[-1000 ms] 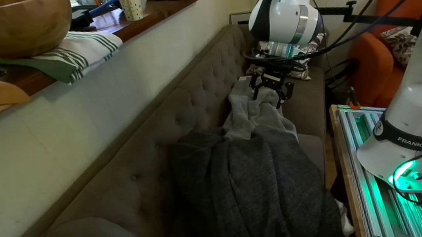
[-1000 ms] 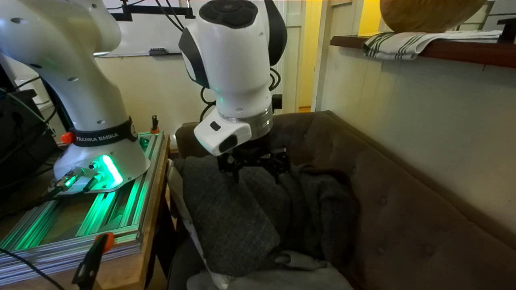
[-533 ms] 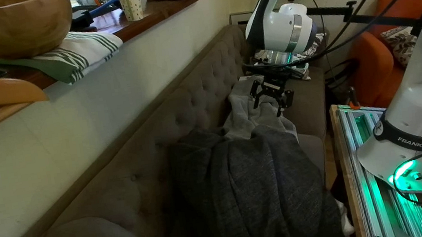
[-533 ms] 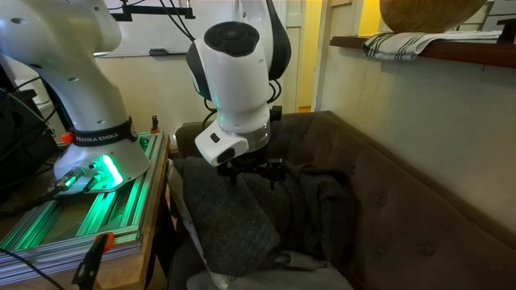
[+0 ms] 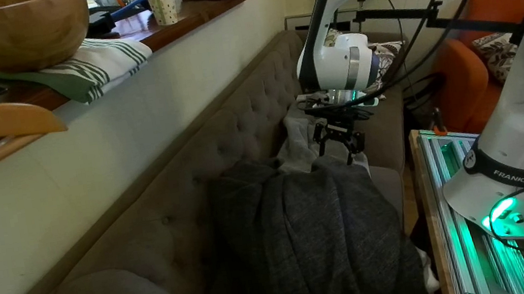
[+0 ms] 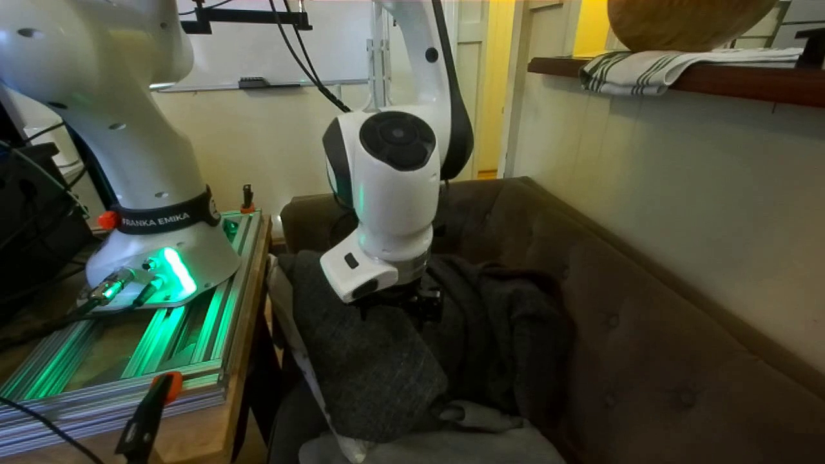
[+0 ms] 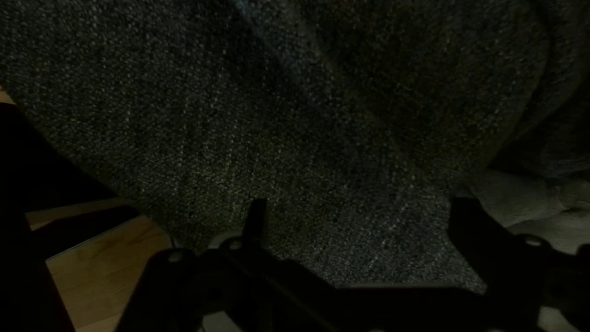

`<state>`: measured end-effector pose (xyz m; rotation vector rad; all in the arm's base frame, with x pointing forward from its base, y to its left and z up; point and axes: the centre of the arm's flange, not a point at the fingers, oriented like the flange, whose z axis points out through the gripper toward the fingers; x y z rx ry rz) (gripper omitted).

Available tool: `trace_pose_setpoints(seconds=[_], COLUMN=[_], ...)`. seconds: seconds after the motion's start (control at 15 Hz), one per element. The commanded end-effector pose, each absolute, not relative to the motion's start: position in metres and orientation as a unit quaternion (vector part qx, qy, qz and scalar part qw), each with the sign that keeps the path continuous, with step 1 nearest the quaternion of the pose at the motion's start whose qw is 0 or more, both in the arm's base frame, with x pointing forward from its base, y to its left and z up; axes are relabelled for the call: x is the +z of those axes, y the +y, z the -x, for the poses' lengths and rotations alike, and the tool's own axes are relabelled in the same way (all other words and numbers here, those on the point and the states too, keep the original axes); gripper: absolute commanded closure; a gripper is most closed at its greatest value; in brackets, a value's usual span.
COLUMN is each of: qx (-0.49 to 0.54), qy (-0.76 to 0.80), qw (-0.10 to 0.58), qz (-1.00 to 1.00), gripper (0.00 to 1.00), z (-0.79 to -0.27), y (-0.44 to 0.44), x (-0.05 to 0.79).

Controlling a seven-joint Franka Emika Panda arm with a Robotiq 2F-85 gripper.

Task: Shift the pillow to the right

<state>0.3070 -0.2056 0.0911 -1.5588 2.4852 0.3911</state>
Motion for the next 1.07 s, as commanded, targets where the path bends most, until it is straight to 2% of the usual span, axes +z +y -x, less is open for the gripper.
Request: trace_pose_setpoints(seconds=[0.0,0.53,0.6,0.67,1.0], qx=[0.136,0.119,0.113,0.106,0.106], qy=[0.832,0.832,0.832,0.832,0.835], qw=[0.091,0.058,0.051,0.045,0.046], qz=[0.530,0.539,0.541,0.543,0.537], gripper=[0.00,0.00,0.25,0.26,0.62], z=[-0.315,-0.321,-0.321,-0.322,-0.323], y=[-0.208,-0.188,-0.186,-0.183,-0.173], x=[0.054,0.015,0.011,0.007,0.018])
